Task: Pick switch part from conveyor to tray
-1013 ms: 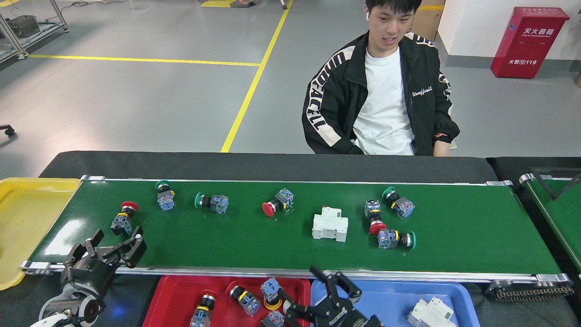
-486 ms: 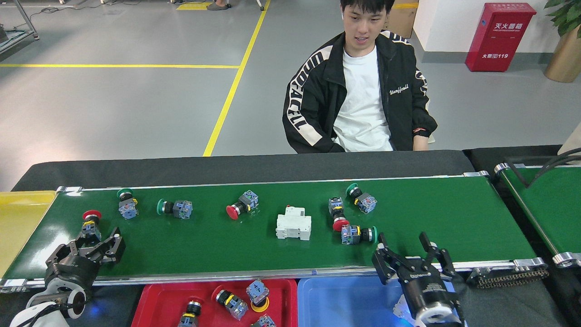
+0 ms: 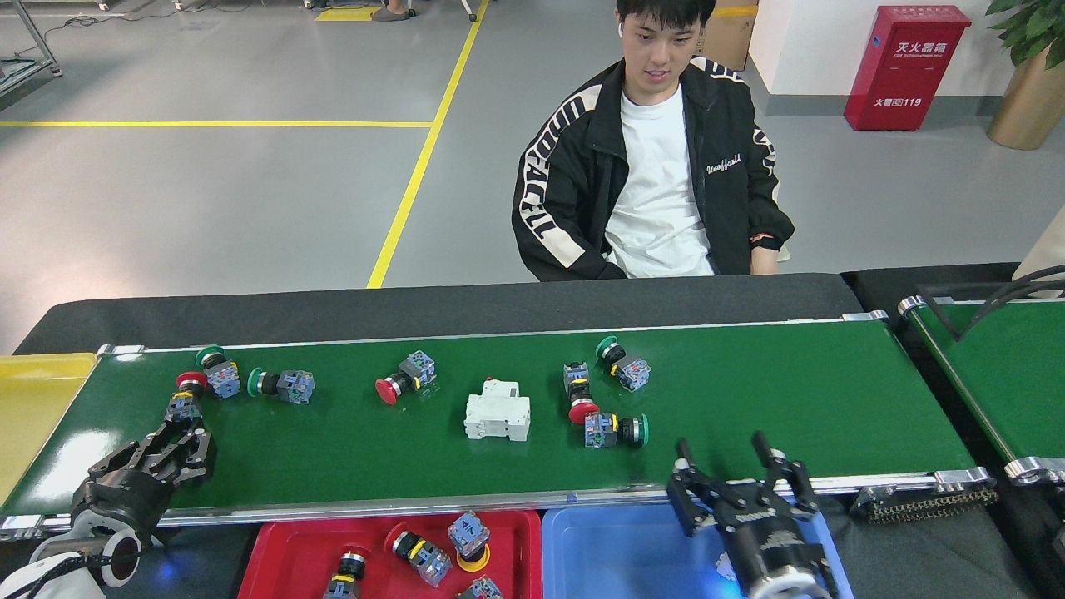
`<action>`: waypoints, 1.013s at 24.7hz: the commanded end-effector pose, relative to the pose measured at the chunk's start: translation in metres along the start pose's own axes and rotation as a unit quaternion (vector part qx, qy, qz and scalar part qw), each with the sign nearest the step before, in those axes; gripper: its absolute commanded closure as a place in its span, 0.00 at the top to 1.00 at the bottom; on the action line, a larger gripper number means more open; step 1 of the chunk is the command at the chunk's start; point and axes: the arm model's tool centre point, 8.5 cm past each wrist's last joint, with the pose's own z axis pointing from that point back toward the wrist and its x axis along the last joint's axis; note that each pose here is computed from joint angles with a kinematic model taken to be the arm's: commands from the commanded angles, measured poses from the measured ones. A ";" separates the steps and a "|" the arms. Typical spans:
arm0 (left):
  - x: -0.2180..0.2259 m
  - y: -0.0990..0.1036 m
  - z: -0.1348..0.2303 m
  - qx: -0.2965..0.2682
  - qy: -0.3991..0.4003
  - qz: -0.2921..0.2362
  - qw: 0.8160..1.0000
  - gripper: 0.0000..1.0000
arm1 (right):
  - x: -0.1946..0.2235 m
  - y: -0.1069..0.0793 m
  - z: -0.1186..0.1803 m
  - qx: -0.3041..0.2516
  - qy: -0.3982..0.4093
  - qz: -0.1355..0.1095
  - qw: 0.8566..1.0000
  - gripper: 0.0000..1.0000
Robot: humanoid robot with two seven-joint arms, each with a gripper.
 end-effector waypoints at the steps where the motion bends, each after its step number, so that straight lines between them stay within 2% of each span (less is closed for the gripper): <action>1: -0.002 0.017 0.005 0.023 -0.032 -0.003 0.999 0.02 | 0.022 0.000 -0.016 0.008 -0.023 0.001 1.000 0.99; 4: 0.003 0.020 0.026 0.047 -0.082 -0.005 0.996 0.03 | 0.042 0.002 -0.038 0.018 -0.038 -0.004 0.999 0.99; 6: 0.021 0.013 0.050 0.059 -0.144 -0.016 0.988 0.03 | 0.053 0.002 -0.054 0.025 -0.043 -0.005 0.999 0.99; 9: 0.052 0.005 0.086 0.069 -0.225 -0.048 0.971 0.04 | 0.072 0.017 -0.069 0.053 -0.061 0.000 0.997 0.99; 13: 0.086 -0.002 0.129 0.076 -0.266 -0.083 0.957 0.05 | 0.083 0.019 -0.077 0.061 -0.077 0.005 0.995 0.95; 14: 0.094 -0.005 0.137 0.073 -0.275 -0.089 0.954 0.05 | 0.085 0.018 -0.077 0.056 -0.081 0.006 0.995 0.84; 16: 0.111 -0.013 0.144 0.062 -0.299 -0.095 0.948 0.06 | 0.090 0.014 -0.077 0.037 -0.105 0.010 0.994 0.46; 17: 0.121 -0.020 0.146 0.053 -0.312 -0.100 0.943 0.06 | 0.091 0.015 -0.076 0.036 -0.124 0.012 0.992 0.22; 18: 0.131 -0.027 0.146 0.040 -0.325 -0.112 0.938 0.06 | 0.091 0.016 -0.073 0.036 -0.144 0.014 0.989 0.10; 21: 0.149 -0.039 0.150 0.022 -0.347 -0.136 0.928 0.07 | 0.091 0.013 -0.073 0.032 -0.156 0.014 0.987 0.04; 22: 0.151 -0.041 0.151 0.021 -0.350 -0.136 0.927 0.11 | 0.091 0.012 -0.073 0.030 -0.158 0.014 0.987 0.04; 23: 0.154 -0.042 0.152 0.021 -0.353 -0.135 0.926 0.24 | 0.093 0.009 -0.073 0.026 -0.160 0.014 0.987 0.04; 24: 0.157 -0.043 0.153 0.021 -0.356 -0.133 0.925 0.45 | 0.094 0.006 -0.072 0.021 -0.167 0.012 0.986 0.05; 25: 0.160 -0.045 0.153 0.022 -0.356 -0.126 0.925 0.76 | 0.092 0.003 -0.070 0.016 -0.178 0.012 0.984 0.05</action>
